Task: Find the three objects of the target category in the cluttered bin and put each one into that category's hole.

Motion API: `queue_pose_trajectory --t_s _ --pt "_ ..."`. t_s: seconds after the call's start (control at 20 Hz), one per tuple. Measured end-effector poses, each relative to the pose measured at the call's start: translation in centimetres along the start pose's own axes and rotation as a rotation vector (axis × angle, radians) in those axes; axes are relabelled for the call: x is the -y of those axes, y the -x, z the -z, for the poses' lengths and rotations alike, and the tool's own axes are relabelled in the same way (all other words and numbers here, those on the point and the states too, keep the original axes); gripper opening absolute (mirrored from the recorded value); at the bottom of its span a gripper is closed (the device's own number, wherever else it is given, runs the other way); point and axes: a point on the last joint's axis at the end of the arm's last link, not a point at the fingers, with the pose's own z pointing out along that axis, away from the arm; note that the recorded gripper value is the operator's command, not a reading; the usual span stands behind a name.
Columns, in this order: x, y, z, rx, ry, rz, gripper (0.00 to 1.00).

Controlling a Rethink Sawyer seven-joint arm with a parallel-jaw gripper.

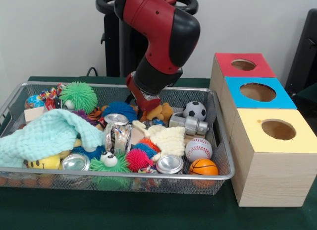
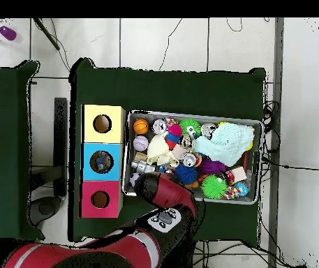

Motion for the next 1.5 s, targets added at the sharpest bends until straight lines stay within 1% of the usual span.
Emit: queue_pose_trajectory --t_s 0.15,0.2,0.3,0.5,0.55,0.75,0.8,0.9,1.0,1.2,1.3,1.5 --pt "-0.2 -0.1 0.2 -0.039 -0.019 -0.021 1.00" --pt "-0.2 -0.1 0.3 -0.043 -0.021 -0.022 1.00" --pt "-0.5 0.3 0.6 -0.052 -0.019 -0.027 1.00" --pt "-0.6 1.3 1.2 -0.076 -0.004 -0.055 1.00" --pt "-0.6 1.9 1.6 -0.110 -0.003 -0.078 1.00" --pt "-0.4 2.8 2.2 -0.159 -0.011 -0.103 1.00" --pt "-0.5 3.2 2.6 -0.180 -0.015 -0.110 1.00" --pt "-0.9 3.9 3.6 -0.206 -0.011 -0.118 1.00" --pt "-1.2 4.2 4.1 -0.212 -0.006 -0.120 1.00" --pt "-2.4 5.0 5.8 -0.231 0.014 -0.119 1.00" --pt "-2.7 5.2 6.2 -0.234 0.019 -0.117 1.00" --pt "-3.7 6.0 7.2 -0.236 0.047 -0.129 1.00"
